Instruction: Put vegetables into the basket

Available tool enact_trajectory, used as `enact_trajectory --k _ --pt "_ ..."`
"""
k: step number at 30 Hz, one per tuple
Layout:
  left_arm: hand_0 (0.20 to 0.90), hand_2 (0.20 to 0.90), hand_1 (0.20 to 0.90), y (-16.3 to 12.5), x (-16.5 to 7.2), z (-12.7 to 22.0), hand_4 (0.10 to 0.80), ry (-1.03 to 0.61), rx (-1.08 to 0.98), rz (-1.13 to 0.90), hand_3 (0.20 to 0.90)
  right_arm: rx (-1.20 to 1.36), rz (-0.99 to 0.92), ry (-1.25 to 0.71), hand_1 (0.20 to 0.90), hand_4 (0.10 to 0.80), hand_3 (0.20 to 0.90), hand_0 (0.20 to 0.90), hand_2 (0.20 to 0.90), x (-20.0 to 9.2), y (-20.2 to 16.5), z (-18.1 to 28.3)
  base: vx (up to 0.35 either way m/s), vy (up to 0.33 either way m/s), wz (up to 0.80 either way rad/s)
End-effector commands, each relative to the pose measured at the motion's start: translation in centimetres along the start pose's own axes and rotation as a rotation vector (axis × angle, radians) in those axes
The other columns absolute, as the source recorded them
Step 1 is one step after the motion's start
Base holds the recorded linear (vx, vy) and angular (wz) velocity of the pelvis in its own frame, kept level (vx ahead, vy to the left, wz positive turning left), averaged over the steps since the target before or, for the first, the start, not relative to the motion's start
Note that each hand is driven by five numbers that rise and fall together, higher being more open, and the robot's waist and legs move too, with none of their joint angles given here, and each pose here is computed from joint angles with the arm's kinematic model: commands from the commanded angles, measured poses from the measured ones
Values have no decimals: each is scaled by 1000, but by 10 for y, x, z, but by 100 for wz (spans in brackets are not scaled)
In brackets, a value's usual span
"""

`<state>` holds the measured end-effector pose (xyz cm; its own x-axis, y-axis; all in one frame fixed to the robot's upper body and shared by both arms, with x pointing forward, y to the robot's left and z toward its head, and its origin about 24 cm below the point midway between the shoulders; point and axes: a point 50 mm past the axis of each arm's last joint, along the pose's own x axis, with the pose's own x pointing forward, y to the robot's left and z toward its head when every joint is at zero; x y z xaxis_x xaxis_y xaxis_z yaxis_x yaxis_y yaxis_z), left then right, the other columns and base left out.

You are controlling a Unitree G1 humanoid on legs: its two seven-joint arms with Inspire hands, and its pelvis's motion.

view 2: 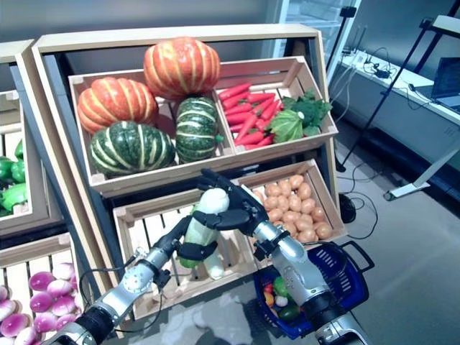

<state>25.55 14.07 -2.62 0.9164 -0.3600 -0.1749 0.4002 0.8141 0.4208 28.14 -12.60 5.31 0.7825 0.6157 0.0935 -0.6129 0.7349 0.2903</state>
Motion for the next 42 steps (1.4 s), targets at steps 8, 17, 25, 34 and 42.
enact_trajectory --k 8,17,25,34,42 --pt "300 300 300 -1 27 54 400 -278 8 6 300 52 254 -266 300 400 300 300 300 43 41 50 0 0 0" --pt "300 300 300 2 31 63 400 -310 12 25 300 60 234 -296 300 400 300 300 300 44 38 54 -8 2 0" --pt "900 900 900 11 32 60 800 -283 22 93 900 1 186 -357 300 400 300 300 300 39 30 67 0 0 0" --pt "900 900 900 36 16 27 800 -158 6 180 900 -148 40 -365 300 400 300 300 300 8 -7 87 -9 2 -4" --pt "900 900 900 59 -1 5 800 -72 19 235 900 -230 -139 -392 300 400 300 300 300 -34 -44 101 -5 -3 -7"
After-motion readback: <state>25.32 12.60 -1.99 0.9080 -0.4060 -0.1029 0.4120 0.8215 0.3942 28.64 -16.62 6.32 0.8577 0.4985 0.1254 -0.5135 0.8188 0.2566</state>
